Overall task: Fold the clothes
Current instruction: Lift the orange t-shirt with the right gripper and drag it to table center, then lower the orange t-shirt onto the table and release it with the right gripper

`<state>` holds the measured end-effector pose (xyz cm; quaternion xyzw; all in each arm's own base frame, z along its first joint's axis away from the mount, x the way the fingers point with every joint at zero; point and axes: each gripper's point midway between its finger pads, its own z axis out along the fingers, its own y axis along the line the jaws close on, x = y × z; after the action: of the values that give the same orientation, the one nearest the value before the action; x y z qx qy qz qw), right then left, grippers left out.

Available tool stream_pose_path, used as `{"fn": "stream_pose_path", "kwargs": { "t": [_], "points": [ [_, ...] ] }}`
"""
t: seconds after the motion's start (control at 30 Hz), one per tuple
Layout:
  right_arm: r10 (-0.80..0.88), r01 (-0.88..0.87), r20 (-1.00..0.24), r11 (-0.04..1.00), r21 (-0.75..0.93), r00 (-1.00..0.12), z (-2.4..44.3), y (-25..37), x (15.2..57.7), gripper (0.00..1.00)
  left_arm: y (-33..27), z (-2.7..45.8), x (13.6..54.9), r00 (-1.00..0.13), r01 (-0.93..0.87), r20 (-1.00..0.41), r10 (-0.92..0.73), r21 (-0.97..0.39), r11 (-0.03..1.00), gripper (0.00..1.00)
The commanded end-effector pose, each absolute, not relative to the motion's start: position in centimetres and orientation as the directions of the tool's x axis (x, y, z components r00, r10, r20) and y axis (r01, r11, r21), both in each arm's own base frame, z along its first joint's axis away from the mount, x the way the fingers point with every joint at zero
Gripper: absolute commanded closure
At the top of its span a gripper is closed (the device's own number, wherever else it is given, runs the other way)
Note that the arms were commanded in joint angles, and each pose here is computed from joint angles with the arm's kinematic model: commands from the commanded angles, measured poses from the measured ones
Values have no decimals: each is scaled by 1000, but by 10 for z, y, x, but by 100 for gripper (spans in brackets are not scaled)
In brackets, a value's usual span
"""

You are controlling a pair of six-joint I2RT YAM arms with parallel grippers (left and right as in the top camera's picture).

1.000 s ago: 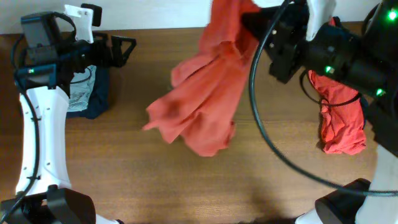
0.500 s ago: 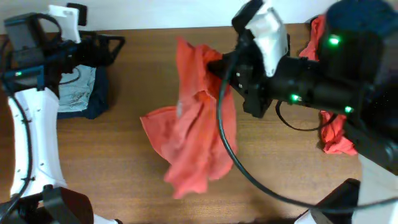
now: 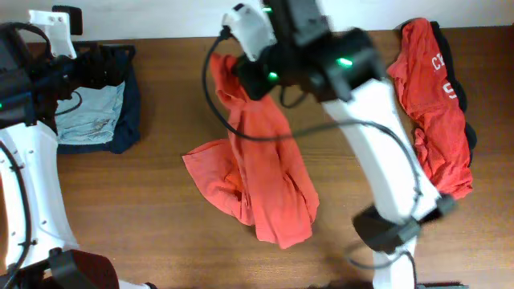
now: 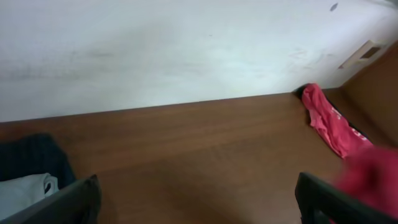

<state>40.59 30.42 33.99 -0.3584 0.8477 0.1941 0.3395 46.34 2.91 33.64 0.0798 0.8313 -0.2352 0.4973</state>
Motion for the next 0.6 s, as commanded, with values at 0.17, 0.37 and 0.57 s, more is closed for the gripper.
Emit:
{"fn": "stream_pose_path", "kwargs": {
  "t": [0.17, 0.37, 0.57],
  "points": [
    [-460, -719, -689, 682, 130, -561, 251, 326, 482, 96, 45, 350, 453, -481, 337, -867, -129, -319, 886, 1],
    [-330, -660, -776, 737, 144, -538, 257, 317, 531, 96, 44, 348, 451, -494, 334, -859, -133, -328, 884, 1],
    [-244, -629, -793, 748, 213, -559, 277, 296, 542, 23, 31, 346, 451, -504, 358, -855, -121, -334, 872, 1]
  ]
}}
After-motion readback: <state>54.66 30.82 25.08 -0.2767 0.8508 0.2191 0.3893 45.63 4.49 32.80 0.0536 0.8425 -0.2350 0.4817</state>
